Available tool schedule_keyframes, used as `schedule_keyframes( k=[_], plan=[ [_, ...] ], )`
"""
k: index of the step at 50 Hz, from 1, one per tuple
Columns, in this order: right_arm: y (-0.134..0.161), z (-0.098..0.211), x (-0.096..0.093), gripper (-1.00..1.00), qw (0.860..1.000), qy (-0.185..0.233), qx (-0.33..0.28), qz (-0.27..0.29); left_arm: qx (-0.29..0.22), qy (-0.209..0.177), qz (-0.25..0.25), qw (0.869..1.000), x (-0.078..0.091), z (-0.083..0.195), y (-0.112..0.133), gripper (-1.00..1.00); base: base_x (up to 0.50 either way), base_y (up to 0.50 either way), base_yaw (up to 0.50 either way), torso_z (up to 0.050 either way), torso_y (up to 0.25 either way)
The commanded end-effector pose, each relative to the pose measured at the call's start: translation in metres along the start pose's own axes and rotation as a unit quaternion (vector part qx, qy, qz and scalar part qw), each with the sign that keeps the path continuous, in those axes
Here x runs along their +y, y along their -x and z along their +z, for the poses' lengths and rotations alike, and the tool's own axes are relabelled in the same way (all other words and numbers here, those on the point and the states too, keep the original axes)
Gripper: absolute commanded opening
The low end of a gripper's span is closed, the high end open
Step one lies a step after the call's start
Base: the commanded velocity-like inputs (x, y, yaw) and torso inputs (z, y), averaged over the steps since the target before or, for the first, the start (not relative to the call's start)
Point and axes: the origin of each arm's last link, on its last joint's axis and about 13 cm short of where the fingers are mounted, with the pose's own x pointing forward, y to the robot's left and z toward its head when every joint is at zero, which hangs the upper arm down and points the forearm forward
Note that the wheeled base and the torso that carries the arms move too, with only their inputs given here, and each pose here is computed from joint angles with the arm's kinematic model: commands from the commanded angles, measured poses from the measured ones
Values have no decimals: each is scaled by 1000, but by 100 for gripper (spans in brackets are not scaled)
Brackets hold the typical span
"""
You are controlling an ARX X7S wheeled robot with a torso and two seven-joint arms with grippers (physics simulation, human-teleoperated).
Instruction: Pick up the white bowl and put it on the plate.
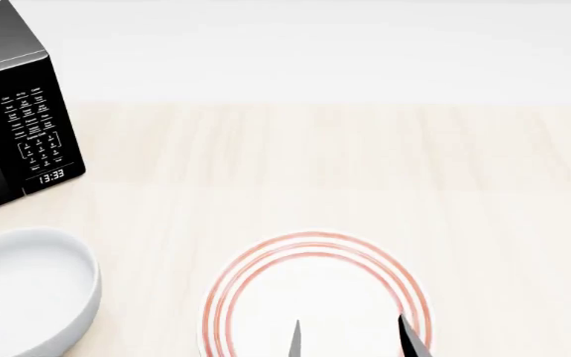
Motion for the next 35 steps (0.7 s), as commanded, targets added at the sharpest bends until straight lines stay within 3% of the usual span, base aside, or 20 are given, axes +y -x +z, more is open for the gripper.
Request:
schedule_keyframes(
  k=[1,15,21,35],
  plan=[
    [-3,1,-2,100,1000,8,-21,-11,12,31,-22,999,-7,-7,1,-100,0,0,0,0,0],
    [-3,0,-2,100,1000,9,-21,-12,-6,72,-35,997,-8,4,8,-100,0,0,0,0,0],
    [-3,0,-2,100,1000,9,-20,-12,-43,86,-81,992,-19,31,25,-100,0,0,0,0,0],
    [-3,0,-3,100,1000,10,-20,-13,-79,113,-152,979,-38,58,53,-100,0,0,0,0,0]
  ],
)
